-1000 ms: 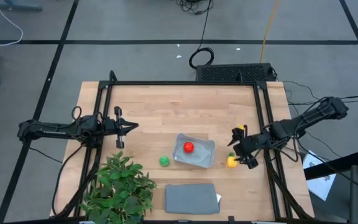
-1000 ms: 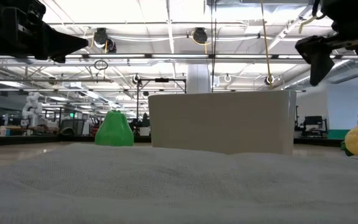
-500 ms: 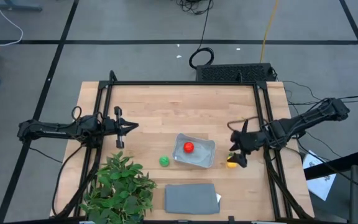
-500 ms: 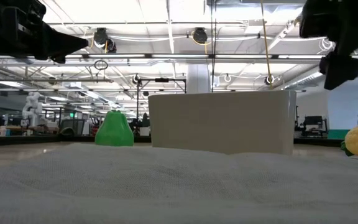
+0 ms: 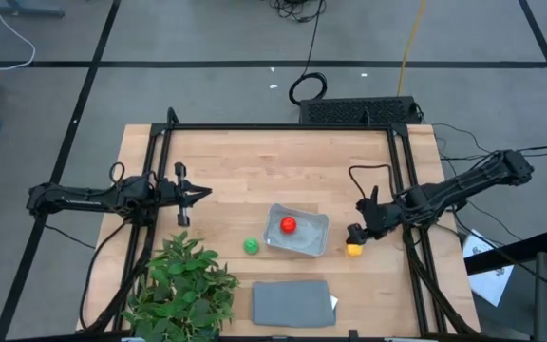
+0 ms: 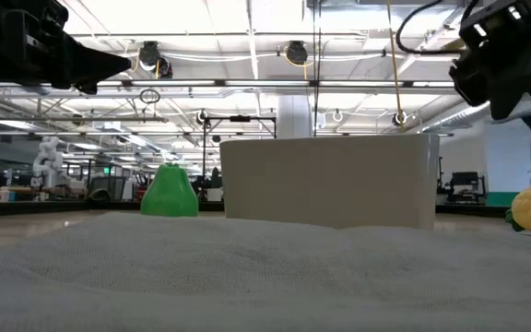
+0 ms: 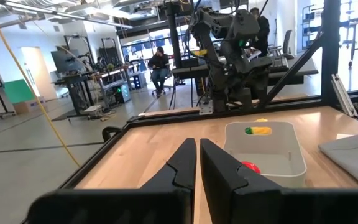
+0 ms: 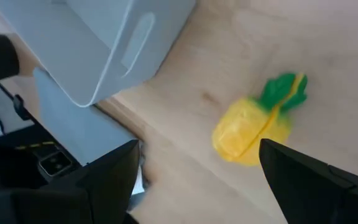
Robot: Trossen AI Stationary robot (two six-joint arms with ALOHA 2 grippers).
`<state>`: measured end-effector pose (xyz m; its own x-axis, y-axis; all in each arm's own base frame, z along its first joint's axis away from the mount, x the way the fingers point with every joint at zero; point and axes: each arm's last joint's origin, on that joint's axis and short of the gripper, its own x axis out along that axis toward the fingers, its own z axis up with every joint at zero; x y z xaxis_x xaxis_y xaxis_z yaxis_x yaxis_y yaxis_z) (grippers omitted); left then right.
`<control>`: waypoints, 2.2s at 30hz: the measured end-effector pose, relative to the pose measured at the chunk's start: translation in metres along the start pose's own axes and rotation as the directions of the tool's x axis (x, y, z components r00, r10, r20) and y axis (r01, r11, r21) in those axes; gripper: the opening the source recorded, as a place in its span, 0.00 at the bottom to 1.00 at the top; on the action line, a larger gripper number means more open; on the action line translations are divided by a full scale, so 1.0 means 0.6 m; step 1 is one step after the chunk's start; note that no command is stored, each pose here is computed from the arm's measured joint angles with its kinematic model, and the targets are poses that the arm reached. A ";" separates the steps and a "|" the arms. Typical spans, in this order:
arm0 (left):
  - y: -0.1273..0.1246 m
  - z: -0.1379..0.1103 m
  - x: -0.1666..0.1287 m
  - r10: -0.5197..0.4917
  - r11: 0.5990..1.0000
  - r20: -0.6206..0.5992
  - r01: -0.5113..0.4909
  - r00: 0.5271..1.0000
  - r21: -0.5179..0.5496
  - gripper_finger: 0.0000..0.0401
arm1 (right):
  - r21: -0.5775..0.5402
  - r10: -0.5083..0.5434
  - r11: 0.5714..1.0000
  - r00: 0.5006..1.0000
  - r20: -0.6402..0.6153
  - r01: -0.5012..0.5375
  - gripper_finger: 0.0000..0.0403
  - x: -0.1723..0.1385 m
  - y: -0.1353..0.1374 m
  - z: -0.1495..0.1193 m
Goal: Pick and placing Produce into tupperware
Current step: Put the yellow pineapple into the gray bin
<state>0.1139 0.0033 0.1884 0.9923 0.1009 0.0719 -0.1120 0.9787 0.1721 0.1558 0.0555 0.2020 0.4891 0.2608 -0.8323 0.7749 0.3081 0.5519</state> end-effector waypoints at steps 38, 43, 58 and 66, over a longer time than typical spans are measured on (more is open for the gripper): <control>-0.001 -0.008 0.000 -0.008 0.998 -0.047 0.011 0.999 0.058 0.06 | 0.234 -0.093 0.967 0.995 -0.022 0.096 0.80 0.047 -0.035 0.001; -0.001 -0.008 0.000 -0.009 0.998 -0.047 0.012 0.999 0.062 0.06 | 0.208 -0.129 0.969 0.990 -0.050 0.136 0.80 0.059 -0.036 0.001; -0.001 -0.008 0.000 -0.009 0.998 -0.047 0.012 0.999 0.059 0.06 | 0.150 -0.187 0.969 0.979 -0.080 0.197 0.80 0.092 -0.034 0.003; -0.002 -0.008 0.000 -0.010 0.998 -0.052 0.013 0.999 0.057 0.06 | 0.116 -0.195 0.972 0.977 -0.081 0.204 0.70 0.095 -0.035 0.003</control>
<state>0.1141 0.0033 0.1833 0.9948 0.1005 0.0188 -0.1022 0.9680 0.2291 0.1679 0.0622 0.1430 0.2946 0.2686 -0.9171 0.8993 0.2465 0.3611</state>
